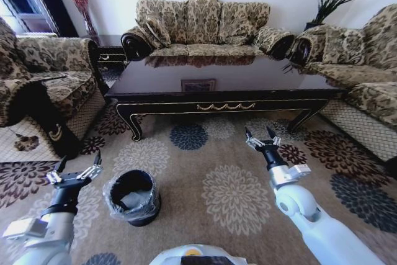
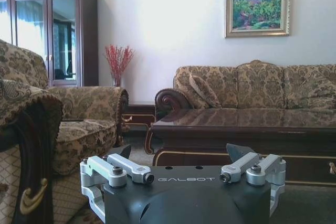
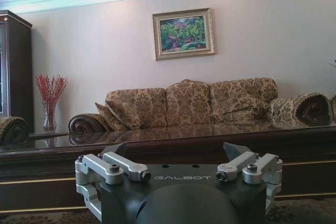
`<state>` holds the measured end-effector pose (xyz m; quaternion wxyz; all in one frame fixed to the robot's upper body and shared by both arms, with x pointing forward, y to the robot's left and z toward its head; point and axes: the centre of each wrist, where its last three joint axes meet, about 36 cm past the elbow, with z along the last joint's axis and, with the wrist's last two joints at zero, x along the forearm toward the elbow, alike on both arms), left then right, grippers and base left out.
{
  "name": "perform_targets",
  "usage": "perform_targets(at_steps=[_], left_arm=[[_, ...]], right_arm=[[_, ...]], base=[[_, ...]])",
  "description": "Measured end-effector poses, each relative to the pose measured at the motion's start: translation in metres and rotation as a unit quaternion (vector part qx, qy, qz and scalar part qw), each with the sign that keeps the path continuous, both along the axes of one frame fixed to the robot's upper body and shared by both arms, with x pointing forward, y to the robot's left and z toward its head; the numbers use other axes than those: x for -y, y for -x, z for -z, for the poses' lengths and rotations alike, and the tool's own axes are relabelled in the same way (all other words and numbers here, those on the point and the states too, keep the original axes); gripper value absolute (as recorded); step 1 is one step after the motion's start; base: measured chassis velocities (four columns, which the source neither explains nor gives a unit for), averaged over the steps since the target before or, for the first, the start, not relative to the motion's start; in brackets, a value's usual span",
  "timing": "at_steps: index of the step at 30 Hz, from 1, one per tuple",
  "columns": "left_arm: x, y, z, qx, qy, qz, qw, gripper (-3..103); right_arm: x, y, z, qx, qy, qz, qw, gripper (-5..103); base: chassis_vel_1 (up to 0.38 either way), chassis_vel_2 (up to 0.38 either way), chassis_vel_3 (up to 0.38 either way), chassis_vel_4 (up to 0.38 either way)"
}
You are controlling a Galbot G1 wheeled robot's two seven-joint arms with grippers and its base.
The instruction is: Move to the front of the table and pick up the trash from the floor, then place it into the trash bin.
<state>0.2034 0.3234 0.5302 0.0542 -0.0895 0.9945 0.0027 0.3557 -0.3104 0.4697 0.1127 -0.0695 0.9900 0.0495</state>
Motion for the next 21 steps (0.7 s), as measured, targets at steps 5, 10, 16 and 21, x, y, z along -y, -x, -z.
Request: perform_targets(at_steps=[5,10,16,21], left_arm=[[-0.001,-0.002,-0.002,-0.013,0.002,0.005,0.9999,100],[-0.001,-0.004,-0.004,-0.022,0.001,0.008,0.9997,100],[0.001,-0.005,-0.004,-0.024,0.003,0.011,0.9996,100],[0.002,-0.006,-0.004,-0.025,0.004,0.014,0.9996,100]], right_arm=[[0.002,0.004,0.0,0.002,0.002,-0.007,1.0,100],[0.005,0.007,-0.002,0.003,0.005,-0.005,1.0,100],[0.008,0.01,-0.002,0.001,0.005,-0.002,1.0,100],[0.008,0.011,0.001,-0.002,0.004,0.0,1.0,100]], base=[[0.0,0.0,0.0,0.0],[0.0,0.0,0.0,0.0],[0.02,-0.017,-0.025,0.017],[0.111,-0.118,-0.114,0.111]])
